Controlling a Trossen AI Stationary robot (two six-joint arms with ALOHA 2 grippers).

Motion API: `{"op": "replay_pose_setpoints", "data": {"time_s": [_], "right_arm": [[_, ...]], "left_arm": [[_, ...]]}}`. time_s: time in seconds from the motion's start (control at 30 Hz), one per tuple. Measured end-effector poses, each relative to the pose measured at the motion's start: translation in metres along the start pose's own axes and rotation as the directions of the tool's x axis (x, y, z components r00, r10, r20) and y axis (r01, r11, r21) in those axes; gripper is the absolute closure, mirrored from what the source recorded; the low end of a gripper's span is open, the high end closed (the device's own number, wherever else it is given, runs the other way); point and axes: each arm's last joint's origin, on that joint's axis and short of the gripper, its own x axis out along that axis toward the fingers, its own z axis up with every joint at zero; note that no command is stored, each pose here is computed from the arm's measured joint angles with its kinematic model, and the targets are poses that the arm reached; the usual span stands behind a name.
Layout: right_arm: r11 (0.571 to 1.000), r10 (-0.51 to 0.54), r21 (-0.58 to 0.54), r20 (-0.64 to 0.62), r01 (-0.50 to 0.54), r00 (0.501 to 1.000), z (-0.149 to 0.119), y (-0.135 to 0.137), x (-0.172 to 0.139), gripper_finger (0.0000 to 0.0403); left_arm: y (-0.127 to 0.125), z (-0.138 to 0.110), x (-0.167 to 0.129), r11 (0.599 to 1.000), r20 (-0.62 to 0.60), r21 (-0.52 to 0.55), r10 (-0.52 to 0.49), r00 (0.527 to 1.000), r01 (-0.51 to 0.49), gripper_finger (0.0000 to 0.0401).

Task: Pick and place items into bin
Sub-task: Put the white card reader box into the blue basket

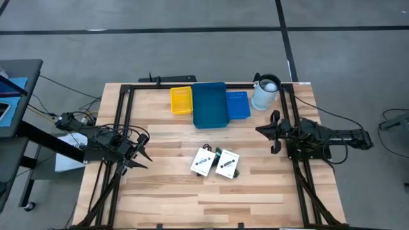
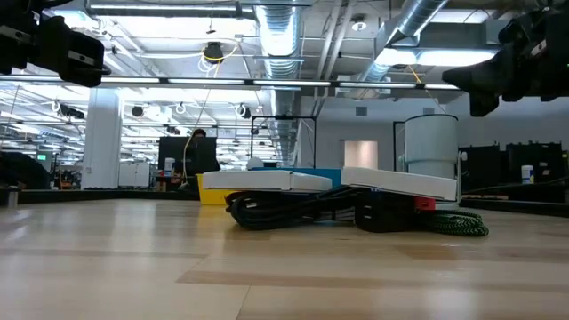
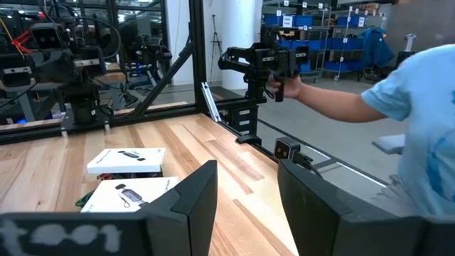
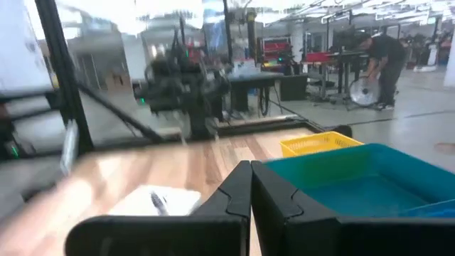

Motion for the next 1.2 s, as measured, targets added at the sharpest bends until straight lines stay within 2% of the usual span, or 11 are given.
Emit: {"op": "replay_pose_setpoints", "data": {"time_s": [0.13, 0.23, 0.33, 0.5, 0.67, 0.83, 1.03, 1.2], "right_arm": [[0.986, 0.004, 0.163, 0.088, -0.019, 0.996, 0.009, 0.0, 0.0, 0.0403], [0.971, 0.007, 0.234, 0.151, -0.043, 0.988, 0.015, 0.001, -0.001, 0.0403], [0.966, -0.001, 0.254, 0.168, -0.043, 0.986, 0.016, 0.001, -0.001, 0.0403], [0.97, -0.068, 0.241, 0.218, 0.014, 0.974, 0.021, -0.003, -0.002, 0.0403], [0.997, 0.033, 0.056, 0.236, -0.047, 0.971, 0.033, 0.001, -0.003, 0.0399], [0.989, 0.099, -0.135, 0.247, -0.067, 0.964, 0.053, 0.006, -0.003, 0.0365], [0.93, 0.163, -0.357, 0.206, -0.081, 0.965, 0.067, 0.015, 0.005, 0.031], [0.863, 0.195, -0.493, 0.118, -0.113, 0.974, 0.063, 0.021, 0.016, 0.027]], "left_arm": [[0.0, 0.0, 0.0, 1.0, 0.0, -0.006, 0.0, 1.0, 0.0, 0.0262], [0.0, 0.0, 0.0, 1.0, 0.0, 0.0, 0.0, 1.0, 0.0, 0.0262], [0.0, 0.0, 0.0, 1.0, 0.0, -0.007, 0.0, 1.0, 0.0, 0.0262], [0.0, 0.0, 0.0, 1.0, 0.0, 0.0, 0.0, 1.0, 0.0, 0.0262], [0.0, 0.0, 0.0, 1.0, 0.0, -0.008, 0.0, 1.0, 0.0, 0.0262], [0.0, 0.0, 0.0, 1.0, 0.0, -0.002, 0.0, 1.0, 0.0, 0.0262], [0.0, 0.0, 0.0, 1.0, 0.0, 0.0, 0.0, 1.0, 0.0, 0.0262], [0.0, 0.0, 0.0, 1.0, 0.0, -0.004, 0.0, 1.0, 0.0, 0.0262]]}}
